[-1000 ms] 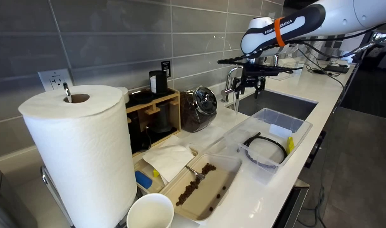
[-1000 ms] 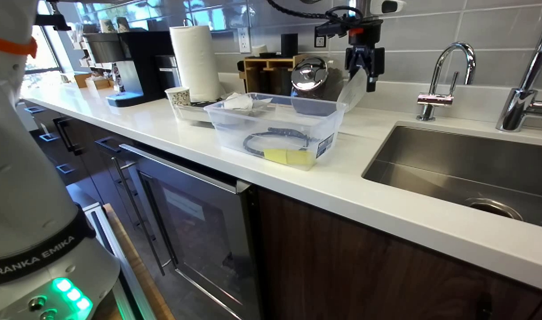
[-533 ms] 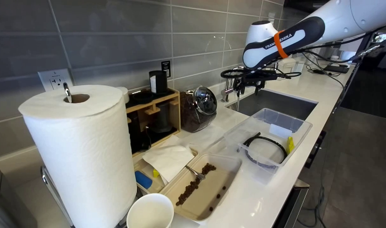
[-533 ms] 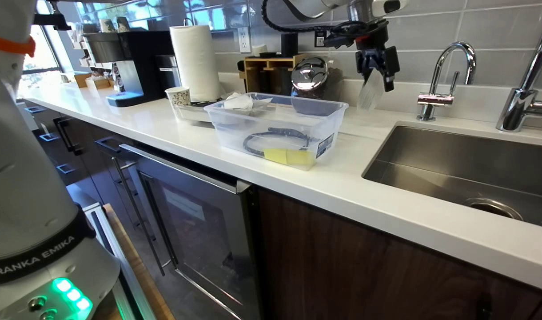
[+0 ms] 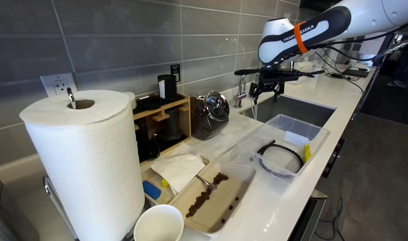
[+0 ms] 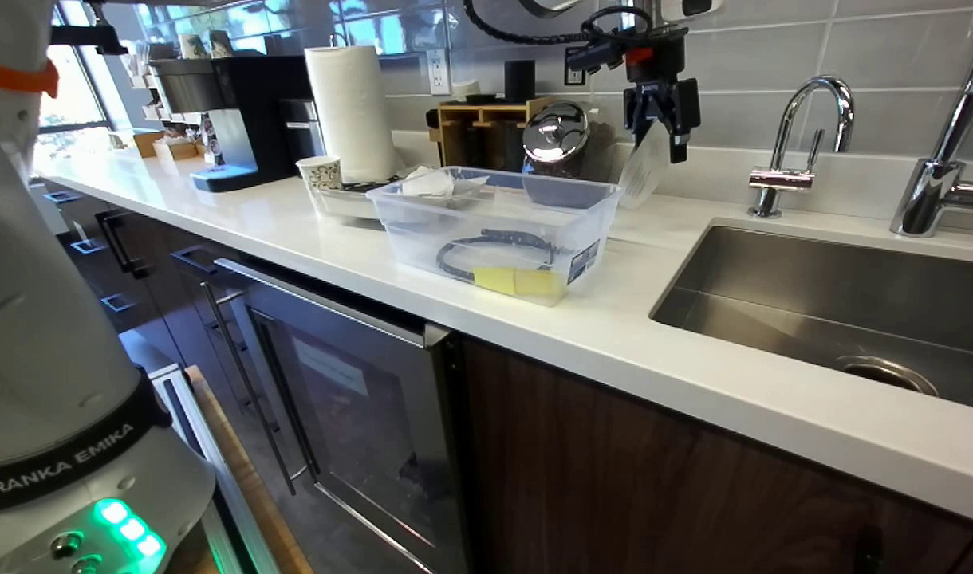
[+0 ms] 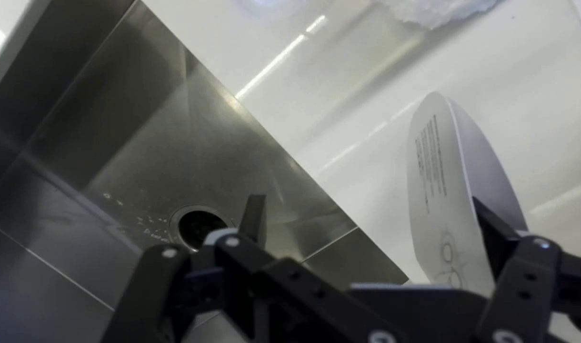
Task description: Pick up the white oval shaped paper from the tote and place it on the counter
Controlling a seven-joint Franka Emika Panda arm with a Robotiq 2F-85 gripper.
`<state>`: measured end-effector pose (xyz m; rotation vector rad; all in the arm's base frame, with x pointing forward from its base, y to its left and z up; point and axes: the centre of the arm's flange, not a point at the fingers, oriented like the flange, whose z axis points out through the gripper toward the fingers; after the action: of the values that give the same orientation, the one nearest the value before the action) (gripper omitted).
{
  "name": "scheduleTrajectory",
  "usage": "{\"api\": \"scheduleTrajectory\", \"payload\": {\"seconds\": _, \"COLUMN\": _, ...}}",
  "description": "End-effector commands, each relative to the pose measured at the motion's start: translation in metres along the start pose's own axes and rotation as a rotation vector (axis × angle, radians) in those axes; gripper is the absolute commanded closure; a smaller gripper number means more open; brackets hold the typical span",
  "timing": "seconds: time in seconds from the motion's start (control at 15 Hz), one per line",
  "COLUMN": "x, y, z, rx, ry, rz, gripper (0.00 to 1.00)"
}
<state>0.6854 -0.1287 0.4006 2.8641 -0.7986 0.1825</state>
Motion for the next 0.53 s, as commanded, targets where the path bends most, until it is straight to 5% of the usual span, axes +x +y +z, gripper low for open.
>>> {"api": "scheduleTrajectory", "payload": {"seconds": 0.0, "x": -0.012, "y": 0.0003, "z": 0.0032, "rx": -0.032, "ry": -0.041, "rz": -0.001, "gripper": 0.0}}
{"api": "scheduleTrajectory", "payload": {"seconds": 0.47, "x": -0.0185, "y": -0.0034, "z": 0.0114, "rx": -0.048, "ry": -0.089, "rz": -0.001, "gripper": 0.0}}
